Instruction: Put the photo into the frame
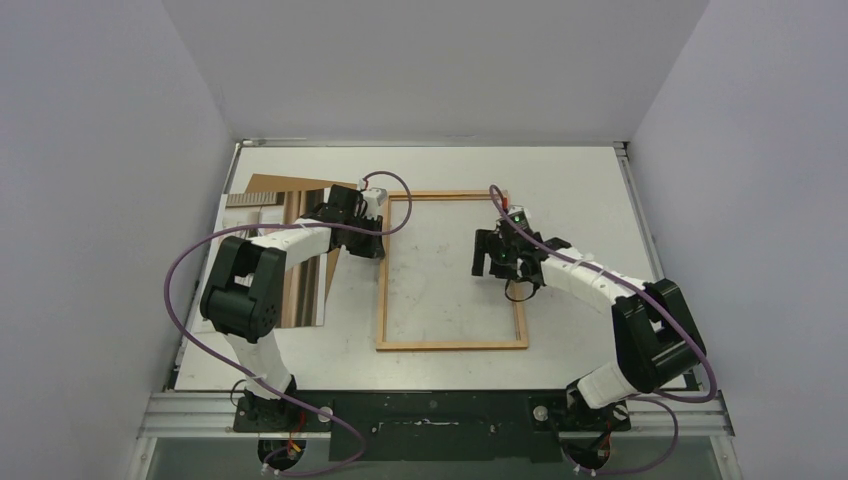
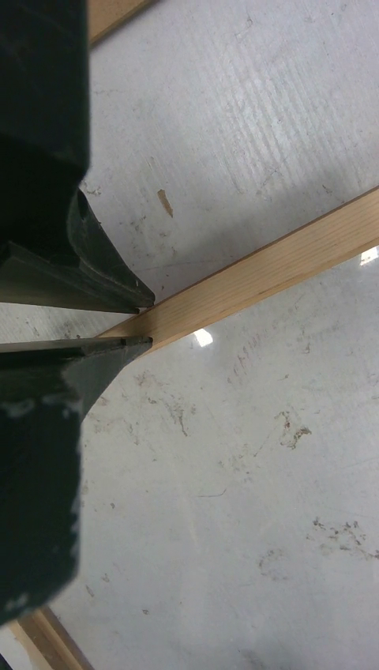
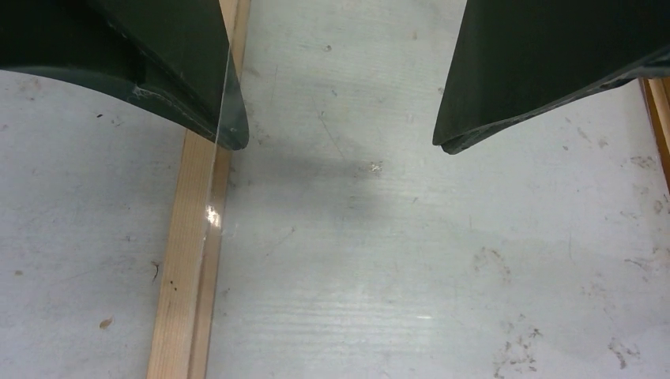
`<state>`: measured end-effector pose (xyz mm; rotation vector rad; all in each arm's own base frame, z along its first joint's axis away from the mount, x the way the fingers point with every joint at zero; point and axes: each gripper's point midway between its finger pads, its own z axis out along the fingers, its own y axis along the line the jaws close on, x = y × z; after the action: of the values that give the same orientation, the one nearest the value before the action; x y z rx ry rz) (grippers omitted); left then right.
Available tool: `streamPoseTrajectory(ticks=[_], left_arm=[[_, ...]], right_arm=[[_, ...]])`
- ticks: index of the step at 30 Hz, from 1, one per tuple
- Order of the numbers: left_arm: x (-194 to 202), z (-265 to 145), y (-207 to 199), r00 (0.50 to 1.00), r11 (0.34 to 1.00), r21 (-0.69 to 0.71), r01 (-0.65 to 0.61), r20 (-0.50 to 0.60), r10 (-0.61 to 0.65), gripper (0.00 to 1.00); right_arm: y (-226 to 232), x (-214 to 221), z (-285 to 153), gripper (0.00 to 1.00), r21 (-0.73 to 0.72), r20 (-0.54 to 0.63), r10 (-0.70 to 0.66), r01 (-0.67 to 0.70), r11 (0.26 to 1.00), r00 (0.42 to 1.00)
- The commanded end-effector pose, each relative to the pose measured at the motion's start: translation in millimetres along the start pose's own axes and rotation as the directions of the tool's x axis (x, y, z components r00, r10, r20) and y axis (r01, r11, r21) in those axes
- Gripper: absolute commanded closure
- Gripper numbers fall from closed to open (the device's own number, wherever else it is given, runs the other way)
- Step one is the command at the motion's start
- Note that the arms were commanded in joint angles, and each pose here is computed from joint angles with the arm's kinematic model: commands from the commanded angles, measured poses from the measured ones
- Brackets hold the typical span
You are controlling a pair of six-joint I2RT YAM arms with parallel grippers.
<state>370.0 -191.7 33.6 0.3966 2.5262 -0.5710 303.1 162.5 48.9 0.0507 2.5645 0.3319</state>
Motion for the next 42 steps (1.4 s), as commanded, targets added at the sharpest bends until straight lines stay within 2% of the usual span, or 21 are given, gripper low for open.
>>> streamPoseTrajectory(ticks=[1, 7, 15, 19, 29, 35, 40, 42], left_arm=[[-1.5, -5.9, -0.1, 1.0, 1.0, -0.002, -0.017, -0.002, 0.017, 0.84], [-2.1, -7.8, -1.0, 1.0, 1.0, 0.004, -0.01, 0.003, 0.01, 0.84], [-4.0, -10.0, -1.3, 1.0, 1.0, 0.008, -0.004, 0.009, 0.004, 0.85], [-3.4, -10.4, -1.8, 1.0, 1.0, 0.011, -0.004, 0.011, 0.004, 0.85], [-3.8, -11.3, -2.1, 1.0, 1.0, 0.013, 0.0, 0.01, 0.0, 0.85], [-3.6, -11.6, -3.1, 1.0, 1.0, 0.016, 0.005, 0.007, -0.005, 0.85], [-1.4, -11.2, -2.3, 1.0, 1.0, 0.015, 0.008, 0.002, -0.008, 0.86], [-1.8, -10.8, -2.6, 1.0, 1.0, 0.015, 0.005, 0.002, -0.005, 0.86]], right_arm=[[20.0, -21.5, -12.2, 0.09, 0.038, 0.052, -0.091, 0.089, 0.995, 0.995], [26.6, -13.3, -14.0, 0.04, 0.087, 0.02, -0.158, 0.156, 0.984, 0.987], [18.2, -7.4, -12.2, 0.0, 0.126, -0.012, -0.181, 0.181, 0.975, 0.983], [12.8, -7.1, -13.2, 0.1, 0.171, -0.012, -0.202, 0.201, 0.964, 0.979], [7.2, -8.7, -16.6, 0.1, 0.248, 0.002, -0.23, 0.222, 0.943, 0.973], [12.2, -2.7, -10.1, 0.09, 0.2, 0.008, -0.214, 0.208, 0.957, 0.977], [25.3, -24.1, -29.0, 0.0, 0.06, 0.106, -0.128, 0.122, 0.991, 0.986], [29.2, -35.2, -40.3, 0.07, -0.026, 0.149, -0.071, 0.076, 0.997, 0.986]])
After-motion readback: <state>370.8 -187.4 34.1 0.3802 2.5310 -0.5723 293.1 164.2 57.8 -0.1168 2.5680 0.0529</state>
